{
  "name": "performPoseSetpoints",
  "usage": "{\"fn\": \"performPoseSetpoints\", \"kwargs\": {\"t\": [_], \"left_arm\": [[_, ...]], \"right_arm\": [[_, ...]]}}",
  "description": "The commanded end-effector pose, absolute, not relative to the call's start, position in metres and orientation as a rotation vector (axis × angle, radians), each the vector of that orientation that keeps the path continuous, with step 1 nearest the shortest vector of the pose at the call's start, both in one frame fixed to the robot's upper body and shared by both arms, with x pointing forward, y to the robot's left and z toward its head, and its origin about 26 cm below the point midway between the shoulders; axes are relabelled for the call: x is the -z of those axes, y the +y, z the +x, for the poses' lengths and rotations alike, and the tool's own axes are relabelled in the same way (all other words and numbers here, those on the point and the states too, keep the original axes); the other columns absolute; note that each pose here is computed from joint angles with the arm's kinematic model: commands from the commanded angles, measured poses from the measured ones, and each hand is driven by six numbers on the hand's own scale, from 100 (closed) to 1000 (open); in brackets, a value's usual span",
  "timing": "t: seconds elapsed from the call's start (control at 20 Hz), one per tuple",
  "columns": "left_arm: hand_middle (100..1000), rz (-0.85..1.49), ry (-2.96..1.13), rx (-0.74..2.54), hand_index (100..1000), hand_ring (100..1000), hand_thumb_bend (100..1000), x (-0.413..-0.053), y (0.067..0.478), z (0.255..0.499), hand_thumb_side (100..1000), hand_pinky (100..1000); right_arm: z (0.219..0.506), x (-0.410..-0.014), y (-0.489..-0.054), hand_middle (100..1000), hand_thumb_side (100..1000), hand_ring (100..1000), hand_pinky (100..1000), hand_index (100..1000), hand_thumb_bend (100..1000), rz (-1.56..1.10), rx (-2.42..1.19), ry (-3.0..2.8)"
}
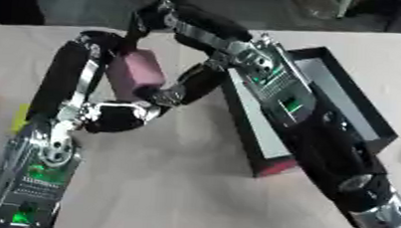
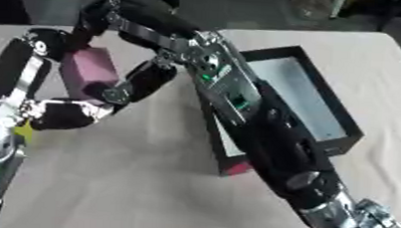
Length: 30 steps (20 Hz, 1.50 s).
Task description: Pick up the objects with one hand, pass them to the other hand, and then place them into the box on the other side of the table.
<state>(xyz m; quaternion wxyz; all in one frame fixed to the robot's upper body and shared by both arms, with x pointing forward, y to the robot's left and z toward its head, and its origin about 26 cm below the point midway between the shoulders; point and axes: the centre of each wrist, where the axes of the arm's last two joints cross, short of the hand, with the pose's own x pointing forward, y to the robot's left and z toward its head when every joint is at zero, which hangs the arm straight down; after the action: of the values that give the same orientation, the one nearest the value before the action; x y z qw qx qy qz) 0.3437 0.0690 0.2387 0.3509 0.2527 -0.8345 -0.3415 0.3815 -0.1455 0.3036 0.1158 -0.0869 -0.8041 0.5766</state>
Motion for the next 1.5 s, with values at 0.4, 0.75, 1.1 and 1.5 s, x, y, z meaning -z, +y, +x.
{"fn": "performPoseSetpoints", "kwargs": {"t": [0.4, 0.75, 1.1, 1.5], "left_arm": [[562, 0.692, -2.215, 0.854, 814, 570, 797, -0.2547, 0.061, 0.3345, 293, 706], [577, 0.72, -2.205, 0.822, 830, 580, 811, -0.2551, 0.0606, 0.3344, 308, 711], [592, 0.742, -2.189, 0.806, 857, 593, 822, -0.2546, 0.0602, 0.3348, 323, 718], [636, 0.753, -2.168, 0.812, 897, 635, 838, -0.2537, 0.0597, 0.3355, 345, 738]], "right_arm": [[0.3779, -0.3099, -0.1443, 286, 100, 710, 754, 647, 310, -0.27, -1.695, -2.372], [0.3775, -0.3103, -0.1444, 285, 100, 709, 753, 646, 312, -0.274, -1.691, -2.377], [0.3771, -0.3105, -0.1445, 285, 100, 708, 753, 644, 312, -0.276, -1.688, -2.381], [0.377, -0.3108, -0.1447, 284, 100, 708, 753, 644, 312, -0.277, -1.683, -2.385]]}}
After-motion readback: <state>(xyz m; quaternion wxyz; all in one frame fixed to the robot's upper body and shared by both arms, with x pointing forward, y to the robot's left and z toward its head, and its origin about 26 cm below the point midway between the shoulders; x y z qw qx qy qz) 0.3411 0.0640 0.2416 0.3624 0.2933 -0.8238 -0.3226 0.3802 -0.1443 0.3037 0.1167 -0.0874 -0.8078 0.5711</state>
